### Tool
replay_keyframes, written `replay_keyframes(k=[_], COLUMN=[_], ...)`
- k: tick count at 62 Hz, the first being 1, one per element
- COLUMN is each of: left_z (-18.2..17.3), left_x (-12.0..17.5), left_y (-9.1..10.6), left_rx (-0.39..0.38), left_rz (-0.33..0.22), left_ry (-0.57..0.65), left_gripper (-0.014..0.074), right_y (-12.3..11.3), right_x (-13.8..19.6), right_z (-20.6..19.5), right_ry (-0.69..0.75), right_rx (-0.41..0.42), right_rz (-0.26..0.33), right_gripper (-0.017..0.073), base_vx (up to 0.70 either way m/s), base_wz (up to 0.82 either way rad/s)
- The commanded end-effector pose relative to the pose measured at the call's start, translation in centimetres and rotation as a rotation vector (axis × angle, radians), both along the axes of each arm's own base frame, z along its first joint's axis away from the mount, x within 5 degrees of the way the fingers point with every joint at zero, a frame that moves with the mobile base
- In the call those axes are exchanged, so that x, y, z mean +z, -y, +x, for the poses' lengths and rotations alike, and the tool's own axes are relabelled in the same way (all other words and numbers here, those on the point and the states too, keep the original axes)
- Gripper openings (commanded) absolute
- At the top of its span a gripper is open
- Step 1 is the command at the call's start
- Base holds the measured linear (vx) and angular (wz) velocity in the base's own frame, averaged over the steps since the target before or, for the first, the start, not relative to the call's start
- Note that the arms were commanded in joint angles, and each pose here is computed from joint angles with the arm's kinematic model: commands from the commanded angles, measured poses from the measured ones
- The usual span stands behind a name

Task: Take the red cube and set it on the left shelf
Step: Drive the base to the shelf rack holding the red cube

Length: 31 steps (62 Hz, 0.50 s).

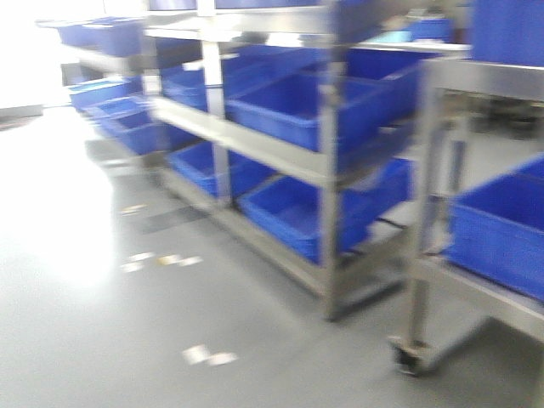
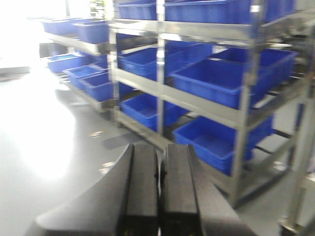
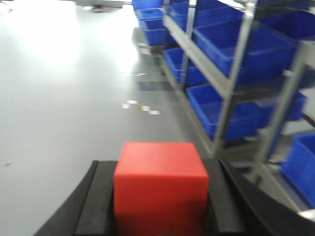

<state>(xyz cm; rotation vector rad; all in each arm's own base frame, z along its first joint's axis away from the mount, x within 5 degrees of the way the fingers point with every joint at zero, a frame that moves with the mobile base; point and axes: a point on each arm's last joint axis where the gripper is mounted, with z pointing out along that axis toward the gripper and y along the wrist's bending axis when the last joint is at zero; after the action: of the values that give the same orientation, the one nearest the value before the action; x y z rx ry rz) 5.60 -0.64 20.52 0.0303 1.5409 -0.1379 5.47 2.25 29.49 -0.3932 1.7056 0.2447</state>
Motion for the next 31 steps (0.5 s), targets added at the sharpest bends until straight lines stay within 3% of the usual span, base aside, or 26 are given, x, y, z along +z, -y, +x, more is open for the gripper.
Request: replay_keyframes(k=[1, 31], left_z=[-0.03, -0.03], left_x=[0.02, 0.02], left_y=[-0.15, -0.15], left_rx=[0.013, 0.013], left_rz=[-0.01, -0.01], left_ry=[0.071, 0.071], left_gripper=[0.0102, 0.0102], right_y=[0.0, 0.0], right_x=[1.68, 1.68], right_z=[0.07, 0.07], right_ry=[0.106, 0.106], right_rx=[-0.003, -0.003], right_rz=[0.035, 0.035], right_gripper=[0.0058, 0.0058], base_vx=[-0.16, -0.05], base_wz=[0.93, 0.89])
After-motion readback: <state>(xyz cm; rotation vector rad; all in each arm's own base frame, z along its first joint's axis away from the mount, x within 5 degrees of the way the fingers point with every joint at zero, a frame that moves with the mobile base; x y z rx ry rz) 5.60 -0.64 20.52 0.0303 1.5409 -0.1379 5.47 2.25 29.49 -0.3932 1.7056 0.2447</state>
